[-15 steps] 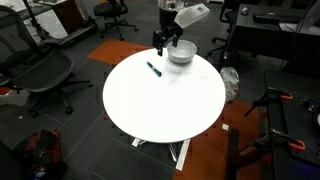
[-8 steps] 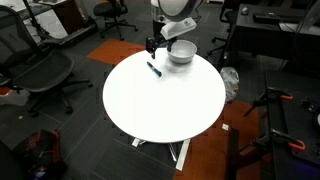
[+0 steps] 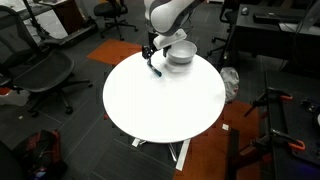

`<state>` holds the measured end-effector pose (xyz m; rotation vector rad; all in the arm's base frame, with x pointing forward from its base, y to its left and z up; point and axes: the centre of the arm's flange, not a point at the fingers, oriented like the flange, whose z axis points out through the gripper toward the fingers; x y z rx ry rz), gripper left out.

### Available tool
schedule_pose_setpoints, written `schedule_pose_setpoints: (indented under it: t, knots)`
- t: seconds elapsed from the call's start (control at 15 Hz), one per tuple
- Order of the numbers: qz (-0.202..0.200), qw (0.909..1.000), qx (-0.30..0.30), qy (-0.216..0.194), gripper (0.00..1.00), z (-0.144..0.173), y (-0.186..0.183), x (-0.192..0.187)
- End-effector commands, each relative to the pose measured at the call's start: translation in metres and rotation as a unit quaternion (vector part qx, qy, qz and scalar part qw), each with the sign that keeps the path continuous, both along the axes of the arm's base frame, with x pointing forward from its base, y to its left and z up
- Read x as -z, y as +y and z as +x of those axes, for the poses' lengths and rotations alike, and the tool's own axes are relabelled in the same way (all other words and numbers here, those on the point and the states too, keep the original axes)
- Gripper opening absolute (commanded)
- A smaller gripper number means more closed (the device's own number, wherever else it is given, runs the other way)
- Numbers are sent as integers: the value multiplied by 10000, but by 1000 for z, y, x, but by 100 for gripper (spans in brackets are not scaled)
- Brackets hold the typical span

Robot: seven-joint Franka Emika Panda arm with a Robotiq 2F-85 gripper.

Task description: Put the marker in the bowl

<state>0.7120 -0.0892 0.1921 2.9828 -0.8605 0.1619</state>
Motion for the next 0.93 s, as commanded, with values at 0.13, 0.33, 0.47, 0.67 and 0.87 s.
schedule_pose_setpoints:
  t: [0.13,0.33,0.47,0.67,0.87]
  knots:
    - [-79,9999,95,96,100,27,0,23]
    - [-64,9998,89,144,100,32,0,34]
    - [-53,9998,90,171,100,35,0,40]
    - [-59,9996,92,245,100,39,0,46]
    - [-68,9994,81,341,75,42,1,50]
